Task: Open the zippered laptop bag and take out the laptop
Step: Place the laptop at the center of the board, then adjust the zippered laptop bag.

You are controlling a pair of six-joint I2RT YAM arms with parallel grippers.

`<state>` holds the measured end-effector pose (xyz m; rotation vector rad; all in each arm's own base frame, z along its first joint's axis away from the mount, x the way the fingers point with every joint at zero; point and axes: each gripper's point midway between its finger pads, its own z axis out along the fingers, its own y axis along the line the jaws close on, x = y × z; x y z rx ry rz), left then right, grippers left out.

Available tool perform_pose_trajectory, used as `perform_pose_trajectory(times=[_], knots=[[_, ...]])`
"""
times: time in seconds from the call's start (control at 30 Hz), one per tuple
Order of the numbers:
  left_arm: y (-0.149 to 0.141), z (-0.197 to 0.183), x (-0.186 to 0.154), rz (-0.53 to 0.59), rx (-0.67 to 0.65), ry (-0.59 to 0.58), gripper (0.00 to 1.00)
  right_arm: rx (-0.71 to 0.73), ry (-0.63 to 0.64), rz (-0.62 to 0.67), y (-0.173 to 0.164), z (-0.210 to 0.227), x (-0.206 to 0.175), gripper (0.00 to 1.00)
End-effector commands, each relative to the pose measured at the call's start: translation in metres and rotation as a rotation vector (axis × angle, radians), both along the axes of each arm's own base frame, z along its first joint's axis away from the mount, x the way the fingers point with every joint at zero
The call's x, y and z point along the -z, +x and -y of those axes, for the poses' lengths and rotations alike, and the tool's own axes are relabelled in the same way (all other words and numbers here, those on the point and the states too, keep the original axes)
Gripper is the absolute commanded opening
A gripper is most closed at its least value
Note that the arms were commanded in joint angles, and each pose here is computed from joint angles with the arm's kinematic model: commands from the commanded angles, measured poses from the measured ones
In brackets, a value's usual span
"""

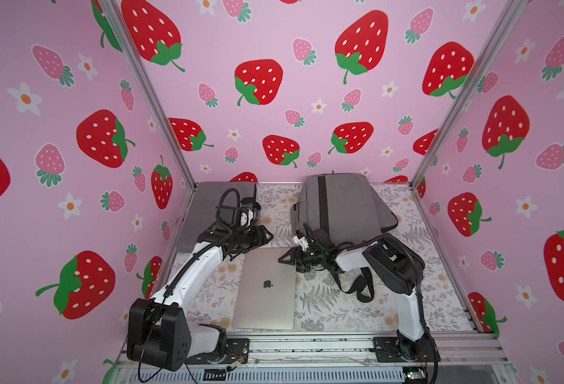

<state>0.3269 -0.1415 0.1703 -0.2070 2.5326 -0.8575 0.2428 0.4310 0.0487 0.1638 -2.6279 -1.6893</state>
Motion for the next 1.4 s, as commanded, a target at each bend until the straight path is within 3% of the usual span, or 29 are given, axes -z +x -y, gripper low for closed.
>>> perform_pose_trajectory(times=[0.0, 0.33, 0.8, 1.1, 1.37], knots=[[0.005, 0.002, -0.007, 0.008, 0.012, -0.015, 0.72, 0.051, -0.069, 0.047, 0.009, 0.018, -0.002, 0.67], [0.009, 0.006, -0.003, -0.005, 0.012, -0.034, 0.72, 0.099, -0.207, 0.105, 0.019, 0.052, 0.001, 0.8], [0.027, 0.027, 0.007, -0.032, 0.035, -0.076, 0.72, 0.145, -0.281, 0.224, 0.025, 0.094, -0.034, 0.85], [0.054, 0.065, 0.016, -0.043, 0.073, -0.095, 0.72, 0.15, -0.239, 0.283, 0.02, 0.115, -0.067, 0.85], [0.08, 0.104, 0.022, -0.049, 0.101, -0.128, 0.71, 0.078, -0.068, 0.349, 0.007, 0.103, -0.119, 0.85]])
